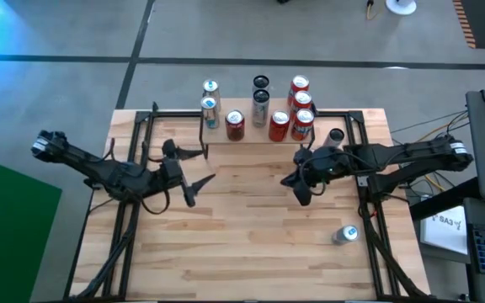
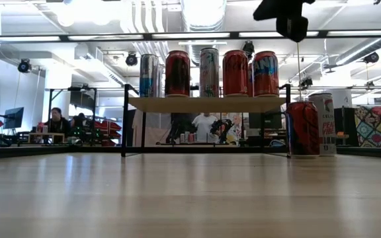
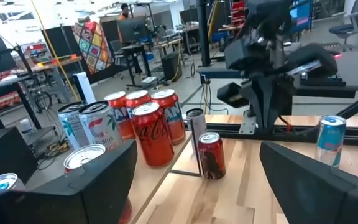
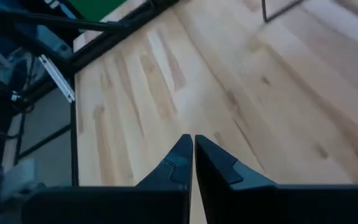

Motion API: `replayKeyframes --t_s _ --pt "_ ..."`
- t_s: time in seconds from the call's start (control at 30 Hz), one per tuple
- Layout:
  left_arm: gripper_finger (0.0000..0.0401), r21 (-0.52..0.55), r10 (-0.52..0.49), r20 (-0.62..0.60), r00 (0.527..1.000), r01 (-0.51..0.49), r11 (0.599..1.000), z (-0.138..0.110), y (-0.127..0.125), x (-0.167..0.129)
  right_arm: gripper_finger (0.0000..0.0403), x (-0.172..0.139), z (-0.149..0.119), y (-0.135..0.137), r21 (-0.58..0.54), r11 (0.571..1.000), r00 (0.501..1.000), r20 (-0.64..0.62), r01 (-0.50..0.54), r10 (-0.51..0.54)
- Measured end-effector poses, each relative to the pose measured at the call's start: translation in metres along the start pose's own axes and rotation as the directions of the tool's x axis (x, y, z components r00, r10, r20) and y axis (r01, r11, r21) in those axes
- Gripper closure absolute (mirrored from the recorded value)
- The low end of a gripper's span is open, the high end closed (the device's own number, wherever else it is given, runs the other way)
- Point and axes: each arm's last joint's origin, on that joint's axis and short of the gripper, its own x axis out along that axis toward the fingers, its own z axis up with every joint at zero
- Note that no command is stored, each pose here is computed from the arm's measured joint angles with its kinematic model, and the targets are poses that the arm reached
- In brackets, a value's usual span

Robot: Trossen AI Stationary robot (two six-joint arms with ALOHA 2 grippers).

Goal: Place canned beverage on shelf
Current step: Put the red soda can on the shelf

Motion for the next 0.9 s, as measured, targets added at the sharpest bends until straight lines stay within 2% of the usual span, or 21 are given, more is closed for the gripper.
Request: replayKeyframes --t_s 0.2,0.4,0.5,0.57,0.67,0.77,0.83,0.87,0.9 --pt "0.0076 0.017 -0.003 -0.011 1.0 0.004 1.0 -0.013 0.001 -0.002 0.0394 0.018 -0.008 -0.005 0.15 0.988 0.992 -0.122 0.036 -0.018" --pt "0.0076 0.029 -0.005 -0.021 1.0 0.005 1.0 -0.022 0.002 -0.004 0.0394 0.031 -0.016 -0.008 0.326 0.945 0.95 -0.304 0.031 0.074" --pt "0.0076 0.039 -0.004 -0.024 1.0 0.005 0.999 -0.023 0.002 -0.004 0.0394 0.033 -0.02 -0.01 0.42 0.899 0.894 -0.44 0.126 0.08" --pt "0.0076 0.052 -0.004 -0.024 1.0 0.006 0.999 -0.023 0.001 -0.003 0.0394 0.031 -0.021 -0.006 0.43 0.873 0.847 -0.531 0.229 0.04" --pt "0.0076 0.067 -0.004 -0.026 1.0 0.006 0.998 -0.023 0.001 -0.003 0.0394 0.023 -0.02 0.001 0.354 0.831 0.729 -0.678 0.43 -0.088" --pt "0.0076 0.077 -0.003 -0.026 1.0 0.005 0.997 -0.023 0.001 -0.003 0.0394 0.013 -0.012 0.001 0.159 0.767 0.583 -0.747 0.622 -0.318" --pt "0.0076 0.081 0.002 -0.027 1.0 0.001 0.997 -0.023 0.001 -0.003 0.0394 0.01 -0.006 -0.002 0.02 0.708 0.498 -0.725 0.706 -0.477" --pt "0.0076 0.081 0.003 -0.027 1.0 -0.001 0.997 -0.023 0.001 -0.003 0.0394 0.013 -0.003 -0.003 -0.011 0.708 0.498 -0.702 0.707 -0.509" --pt "0.0076 0.081 0.003 -0.026 1.0 -0.001 0.997 -0.023 0.001 -0.003 0.0394 0.014 0.0 -0.005 -0.015 0.728 0.517 -0.694 0.685 -0.501"
